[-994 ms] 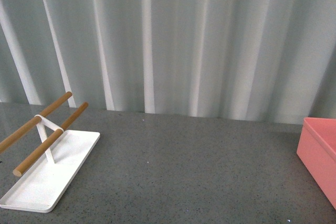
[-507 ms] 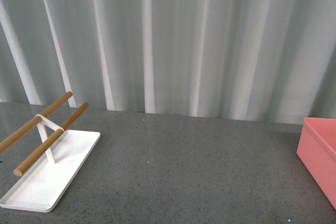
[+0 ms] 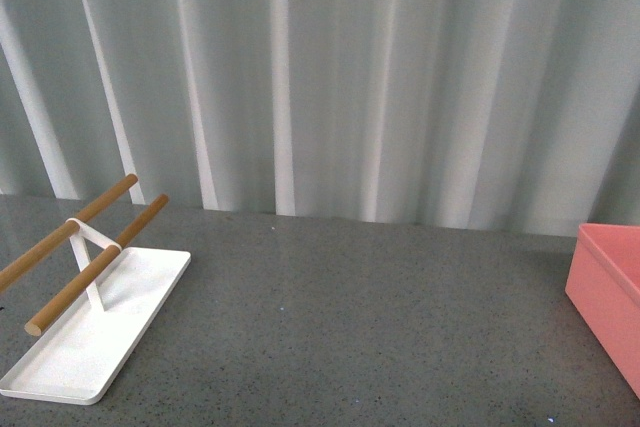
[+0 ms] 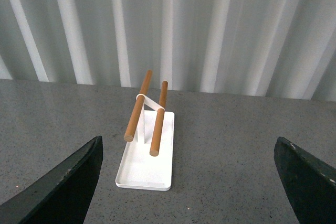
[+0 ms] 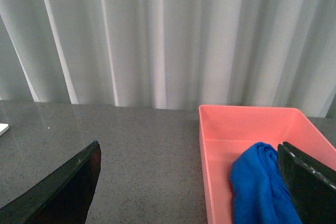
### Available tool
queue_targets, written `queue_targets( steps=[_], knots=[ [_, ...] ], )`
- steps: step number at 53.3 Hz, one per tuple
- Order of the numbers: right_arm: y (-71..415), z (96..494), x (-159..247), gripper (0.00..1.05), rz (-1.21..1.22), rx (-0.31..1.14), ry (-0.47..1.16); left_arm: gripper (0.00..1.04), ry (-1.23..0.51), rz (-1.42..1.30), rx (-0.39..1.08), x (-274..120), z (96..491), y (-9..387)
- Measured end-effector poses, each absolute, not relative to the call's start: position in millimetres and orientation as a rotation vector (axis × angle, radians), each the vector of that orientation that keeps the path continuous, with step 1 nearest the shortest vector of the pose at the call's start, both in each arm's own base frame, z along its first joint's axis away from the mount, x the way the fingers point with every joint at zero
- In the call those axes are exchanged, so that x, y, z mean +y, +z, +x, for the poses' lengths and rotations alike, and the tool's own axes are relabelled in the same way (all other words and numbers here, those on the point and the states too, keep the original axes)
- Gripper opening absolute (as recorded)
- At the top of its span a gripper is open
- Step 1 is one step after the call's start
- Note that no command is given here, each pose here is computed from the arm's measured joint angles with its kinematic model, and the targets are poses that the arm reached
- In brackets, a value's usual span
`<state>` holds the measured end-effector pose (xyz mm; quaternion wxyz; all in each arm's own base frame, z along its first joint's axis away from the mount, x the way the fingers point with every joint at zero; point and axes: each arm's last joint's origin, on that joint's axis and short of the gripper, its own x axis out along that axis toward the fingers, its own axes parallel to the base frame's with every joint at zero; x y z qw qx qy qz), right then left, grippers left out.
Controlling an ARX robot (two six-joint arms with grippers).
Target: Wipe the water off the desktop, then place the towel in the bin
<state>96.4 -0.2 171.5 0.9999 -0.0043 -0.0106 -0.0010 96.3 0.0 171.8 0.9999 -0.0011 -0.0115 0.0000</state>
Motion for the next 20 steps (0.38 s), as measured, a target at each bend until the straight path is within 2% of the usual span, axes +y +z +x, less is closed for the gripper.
queue_targets(
  steps=[20],
  knots=[
    [171.5, 96.4, -0.2, 0.98, -0.009, -0.021, -0.002, 0.98, 0.000, -0.002, -0.023, 0.0, 96.3, 171.8]
  ],
)
